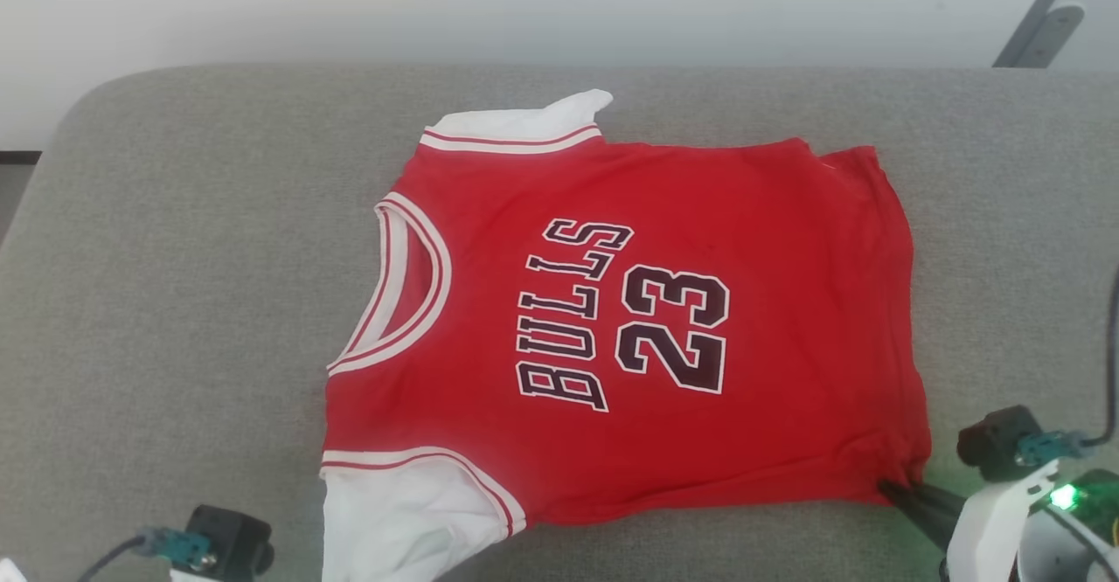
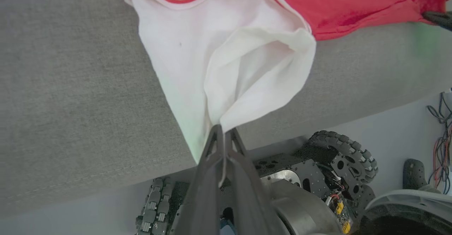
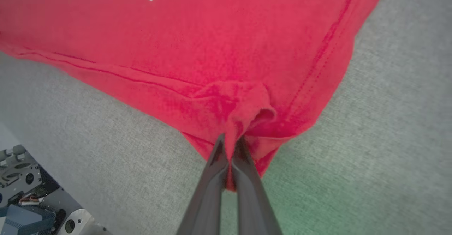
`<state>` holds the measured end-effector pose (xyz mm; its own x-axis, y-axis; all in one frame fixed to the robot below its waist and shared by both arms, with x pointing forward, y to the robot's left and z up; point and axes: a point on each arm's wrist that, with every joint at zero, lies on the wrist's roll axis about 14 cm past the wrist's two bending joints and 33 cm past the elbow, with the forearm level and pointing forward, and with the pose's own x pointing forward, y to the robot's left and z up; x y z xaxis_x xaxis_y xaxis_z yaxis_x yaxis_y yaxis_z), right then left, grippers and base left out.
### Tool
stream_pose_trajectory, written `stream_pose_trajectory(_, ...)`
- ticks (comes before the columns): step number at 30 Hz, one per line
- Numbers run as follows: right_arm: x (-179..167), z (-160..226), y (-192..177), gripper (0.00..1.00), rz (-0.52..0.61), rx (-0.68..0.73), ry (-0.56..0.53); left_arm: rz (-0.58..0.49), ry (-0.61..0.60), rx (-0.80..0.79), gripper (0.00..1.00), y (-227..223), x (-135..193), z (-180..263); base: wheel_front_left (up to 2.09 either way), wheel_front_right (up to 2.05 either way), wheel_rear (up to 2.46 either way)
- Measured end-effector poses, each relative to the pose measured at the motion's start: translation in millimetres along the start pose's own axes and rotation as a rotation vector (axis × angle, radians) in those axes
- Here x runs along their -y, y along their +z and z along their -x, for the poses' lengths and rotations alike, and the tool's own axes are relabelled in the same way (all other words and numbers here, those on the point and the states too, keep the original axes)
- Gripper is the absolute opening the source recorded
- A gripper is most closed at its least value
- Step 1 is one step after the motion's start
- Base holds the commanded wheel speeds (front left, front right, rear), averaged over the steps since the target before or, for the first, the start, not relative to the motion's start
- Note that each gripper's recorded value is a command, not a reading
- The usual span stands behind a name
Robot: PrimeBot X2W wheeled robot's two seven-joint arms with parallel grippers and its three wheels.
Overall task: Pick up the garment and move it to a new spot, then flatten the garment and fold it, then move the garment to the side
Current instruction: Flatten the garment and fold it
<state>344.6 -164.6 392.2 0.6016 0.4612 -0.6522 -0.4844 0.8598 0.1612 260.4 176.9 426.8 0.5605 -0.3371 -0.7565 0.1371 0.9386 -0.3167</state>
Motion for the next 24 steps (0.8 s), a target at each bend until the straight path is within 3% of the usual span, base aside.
stream_pose_trajectory(13, 32.4, -0.4, 79.1, 0.00, 0.052, 0.170, -0.120, -0.438, 0.034, 0.322, 0.00, 166.7, -3.7, 6.2, 0.00, 0.00, 0.00)
stream_pose_trajectory(19, 50.6, -20.5, 101.6, 0.00, 0.064, 0.177, -0.177, -0.515, 0.019, 0.330, 0.00, 214.6, -4.7, -28.7, 0.00, 0.00, 0.00)
stream_pose_trajectory(24, 58.3, -40.2, 106.1, 0.00, 0.056, 0.153, -0.192, -0.516, 0.011, 0.292, 0.00, 230.7, -11.6, -62.0, 0.00, 0.00, 0.00)
